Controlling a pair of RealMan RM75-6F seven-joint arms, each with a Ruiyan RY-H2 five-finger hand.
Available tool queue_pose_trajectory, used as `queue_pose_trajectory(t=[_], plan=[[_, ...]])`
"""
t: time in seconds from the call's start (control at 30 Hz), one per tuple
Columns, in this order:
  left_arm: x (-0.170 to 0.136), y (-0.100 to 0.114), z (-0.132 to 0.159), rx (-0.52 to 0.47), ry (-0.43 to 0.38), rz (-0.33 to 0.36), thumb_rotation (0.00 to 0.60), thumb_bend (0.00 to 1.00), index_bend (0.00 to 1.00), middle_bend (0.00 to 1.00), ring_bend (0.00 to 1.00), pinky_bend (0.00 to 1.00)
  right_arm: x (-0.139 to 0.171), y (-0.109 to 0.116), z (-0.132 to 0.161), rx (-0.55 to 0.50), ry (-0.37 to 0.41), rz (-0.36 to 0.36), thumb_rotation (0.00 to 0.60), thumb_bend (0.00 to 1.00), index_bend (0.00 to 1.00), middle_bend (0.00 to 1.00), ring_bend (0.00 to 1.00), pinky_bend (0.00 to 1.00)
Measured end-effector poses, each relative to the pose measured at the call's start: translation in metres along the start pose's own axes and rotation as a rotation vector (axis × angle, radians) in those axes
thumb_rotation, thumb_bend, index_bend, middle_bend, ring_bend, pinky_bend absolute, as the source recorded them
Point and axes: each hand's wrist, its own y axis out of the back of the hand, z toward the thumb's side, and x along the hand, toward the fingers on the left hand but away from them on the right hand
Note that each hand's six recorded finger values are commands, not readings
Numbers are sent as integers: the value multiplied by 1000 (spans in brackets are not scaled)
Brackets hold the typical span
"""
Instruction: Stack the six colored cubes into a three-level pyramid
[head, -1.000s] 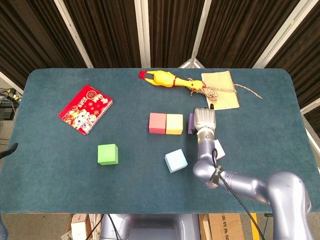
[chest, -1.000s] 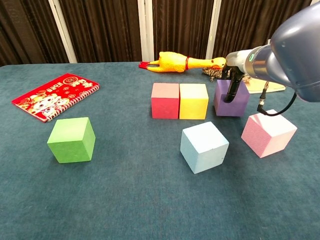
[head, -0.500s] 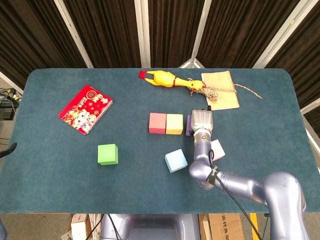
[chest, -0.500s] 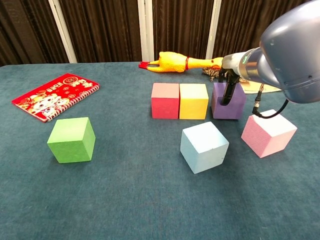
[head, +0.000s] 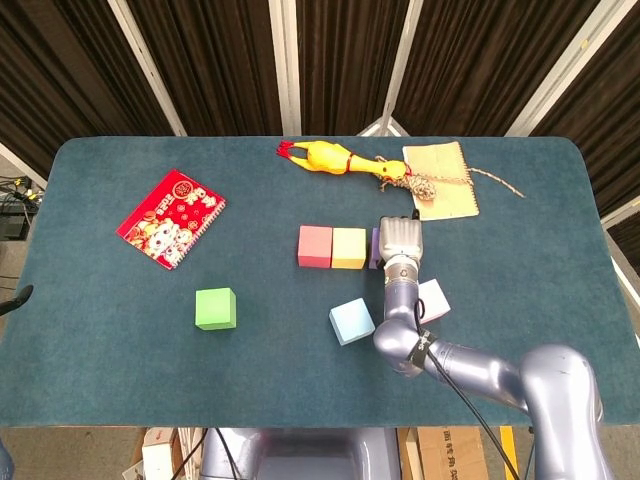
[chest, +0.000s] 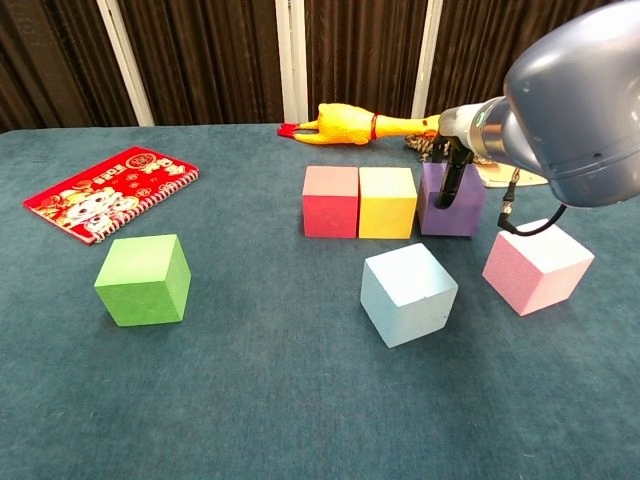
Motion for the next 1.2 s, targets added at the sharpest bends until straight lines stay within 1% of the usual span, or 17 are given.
queue_pose_trajectory(t=[0.43,1.2], plan=[[1,0,-1,0,3,1,600,159,143,19,29,62,0,-1,4,-1,13,-1,600,251,434,442,248,0],[1,0,-1,2,4,4,600,159,142,19,29,62,-2,-6,6,-4,7,4,600,251,434,442,248,0]])
